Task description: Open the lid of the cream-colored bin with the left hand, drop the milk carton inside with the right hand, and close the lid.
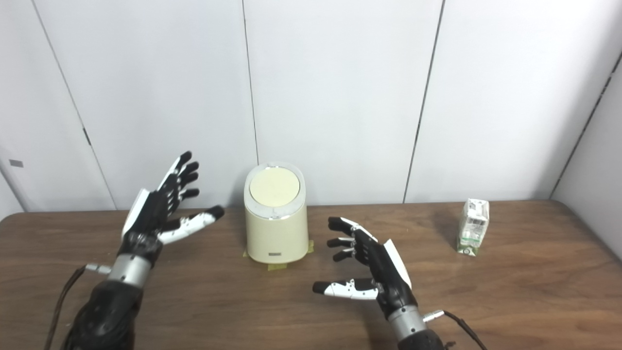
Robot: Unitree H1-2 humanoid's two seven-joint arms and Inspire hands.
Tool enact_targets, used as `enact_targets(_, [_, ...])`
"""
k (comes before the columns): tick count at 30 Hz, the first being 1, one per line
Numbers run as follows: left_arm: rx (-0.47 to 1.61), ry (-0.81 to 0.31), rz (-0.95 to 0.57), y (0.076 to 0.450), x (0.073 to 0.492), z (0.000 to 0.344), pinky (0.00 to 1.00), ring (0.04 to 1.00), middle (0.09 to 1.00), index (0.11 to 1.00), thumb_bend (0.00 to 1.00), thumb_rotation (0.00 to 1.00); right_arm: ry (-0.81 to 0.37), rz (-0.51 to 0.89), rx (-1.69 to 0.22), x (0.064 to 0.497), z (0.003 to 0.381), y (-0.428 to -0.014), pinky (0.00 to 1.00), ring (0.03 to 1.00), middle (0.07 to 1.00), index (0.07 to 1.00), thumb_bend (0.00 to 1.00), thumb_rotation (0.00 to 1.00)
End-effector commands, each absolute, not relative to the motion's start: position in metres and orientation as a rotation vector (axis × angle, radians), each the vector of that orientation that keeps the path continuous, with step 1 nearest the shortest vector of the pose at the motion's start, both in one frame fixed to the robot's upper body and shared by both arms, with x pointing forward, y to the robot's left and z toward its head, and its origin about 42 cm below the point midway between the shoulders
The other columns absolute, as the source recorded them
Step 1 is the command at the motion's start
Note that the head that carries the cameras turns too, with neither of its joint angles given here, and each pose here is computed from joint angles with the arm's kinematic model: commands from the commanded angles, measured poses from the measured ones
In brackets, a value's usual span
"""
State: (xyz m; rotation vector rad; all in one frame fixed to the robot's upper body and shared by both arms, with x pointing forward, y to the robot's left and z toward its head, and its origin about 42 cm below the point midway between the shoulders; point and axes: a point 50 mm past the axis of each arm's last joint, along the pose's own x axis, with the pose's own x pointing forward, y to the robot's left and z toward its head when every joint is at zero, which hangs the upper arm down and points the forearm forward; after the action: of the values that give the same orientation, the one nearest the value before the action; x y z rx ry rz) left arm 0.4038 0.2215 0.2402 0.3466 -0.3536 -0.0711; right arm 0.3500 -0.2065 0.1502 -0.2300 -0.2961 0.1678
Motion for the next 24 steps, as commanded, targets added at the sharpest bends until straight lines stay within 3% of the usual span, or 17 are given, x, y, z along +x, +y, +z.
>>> enact_targets(1, [0.389, -0.444, -0.056, 0.214, 0.420, 0.278, 0.92, 0.978, 0.957, 1.000, 0.80, 0.29, -0.412, 0.169, -0.230, 0.358, 0.175, -0.201, 0.57, 0.710, 0.822, 0.806, 0.80, 0.14])
enact_targets(5, [0.467, -0.466, -0.060, 0.206, 0.438, 0.299, 0.99, 0.999, 0.976, 1.000, 0.82, 0.30, -0.410, 0.169, -0.231, 0.357, 0.175, -0.199, 0.56, 0.699, 0.817, 0.803, 0.81, 0.14])
enact_targets(10, [0.549, -0.486, -0.061, 0.195, 0.460, 0.317, 0.88, 0.971, 0.969, 1.000, 0.84, 0.33, -0.417, 0.164, -0.242, 0.358, 0.175, -0.201, 0.55, 0.691, 0.815, 0.802, 0.79, 0.15])
enact_targets(17, [0.629, -0.478, -0.038, 0.174, 0.481, 0.324, 0.92, 0.983, 0.980, 1.000, 0.86, 0.35, -0.417, 0.158, -0.254, 0.356, 0.176, -0.201, 0.55, 0.694, 0.815, 0.804, 0.78, 0.18])
enact_targets(24, [0.661, -0.445, -0.016, 0.159, 0.490, 0.315, 0.85, 0.985, 1.000, 1.000, 0.88, 0.29, -0.415, 0.151, -0.243, 0.354, 0.177, -0.199, 0.57, 0.701, 0.818, 0.802, 0.78, 0.20])
